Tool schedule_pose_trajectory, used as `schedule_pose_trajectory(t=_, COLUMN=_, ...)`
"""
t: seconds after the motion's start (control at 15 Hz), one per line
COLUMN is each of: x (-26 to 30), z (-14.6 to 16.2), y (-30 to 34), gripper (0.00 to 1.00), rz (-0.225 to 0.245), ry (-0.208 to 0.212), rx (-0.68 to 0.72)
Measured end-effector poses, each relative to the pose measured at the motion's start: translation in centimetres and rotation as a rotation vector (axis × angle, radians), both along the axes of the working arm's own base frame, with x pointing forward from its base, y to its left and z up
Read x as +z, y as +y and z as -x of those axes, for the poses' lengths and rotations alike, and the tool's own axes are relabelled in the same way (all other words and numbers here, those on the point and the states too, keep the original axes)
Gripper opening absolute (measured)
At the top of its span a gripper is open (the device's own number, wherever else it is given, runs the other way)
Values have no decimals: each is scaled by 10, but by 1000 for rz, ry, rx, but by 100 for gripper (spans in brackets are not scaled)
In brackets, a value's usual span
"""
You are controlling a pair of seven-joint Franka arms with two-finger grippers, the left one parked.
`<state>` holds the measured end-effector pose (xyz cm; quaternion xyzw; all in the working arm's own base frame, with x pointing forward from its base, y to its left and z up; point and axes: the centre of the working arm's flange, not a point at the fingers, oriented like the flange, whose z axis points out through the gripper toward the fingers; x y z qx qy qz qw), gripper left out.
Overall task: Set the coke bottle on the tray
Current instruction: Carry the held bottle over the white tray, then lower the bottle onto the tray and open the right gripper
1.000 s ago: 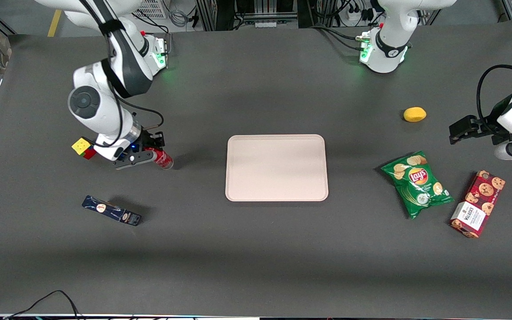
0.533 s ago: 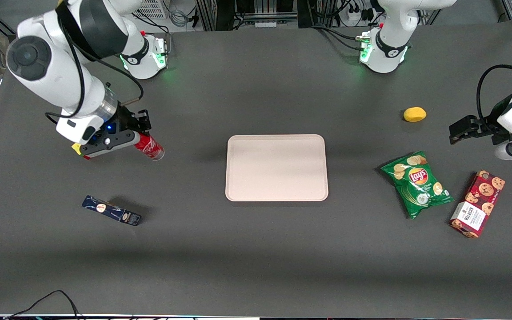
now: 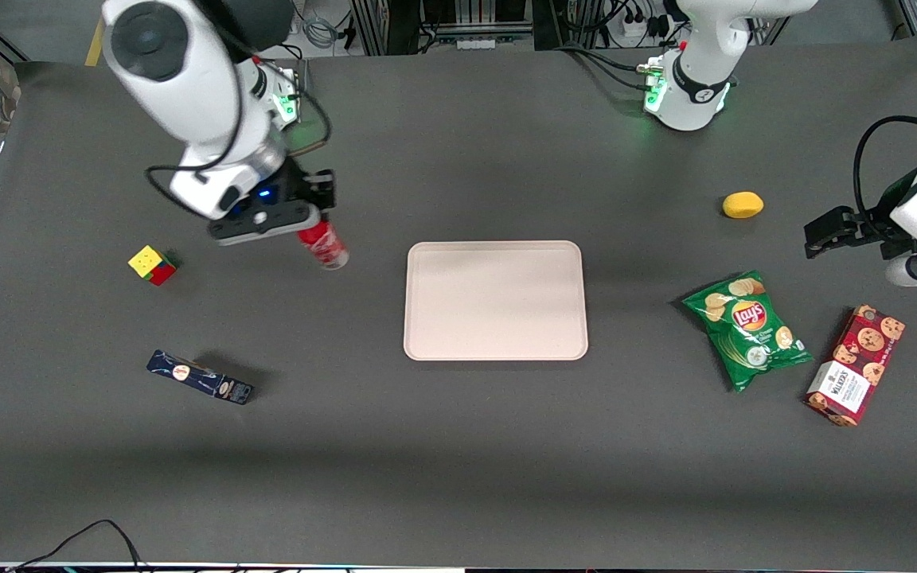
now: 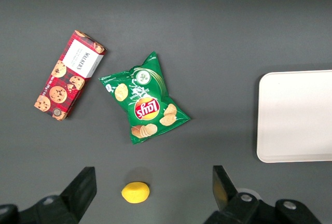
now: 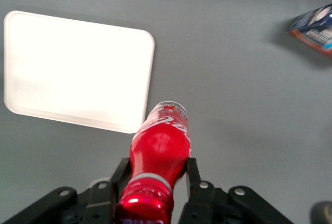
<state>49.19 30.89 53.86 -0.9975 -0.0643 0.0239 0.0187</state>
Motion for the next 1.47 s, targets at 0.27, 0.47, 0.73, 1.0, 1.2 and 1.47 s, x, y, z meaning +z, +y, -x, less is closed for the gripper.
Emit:
schedule_pose_trajectory(t=0.27, x=-16, z=20, y=78, gripper=48, rz=-7, ry=15, rx=-117)
schedule_pose_trajectory(t=0.47, x=-44, z=20, y=115, gripper=48, rz=-18, ry=-10, rx=-140)
schedule_pose_trajectory(t=0.73, x=-117, z=-11, y=128, gripper=48, rz=-7, ry=-44, rx=-129)
schedule_pose_trajectory(t=1.0, x=-189, z=-29, y=132, gripper=48, rz=22, ry=-52, rx=-104)
schedule_pose_trajectory(t=1.2, x=-213, z=-31, y=134, gripper=48, rz=12, ry=-49, rx=-103)
schedule_pose_trajectory(t=1.47, x=-227, z=-29, y=132, gripper=48, rz=21, ry=-42, rx=-97)
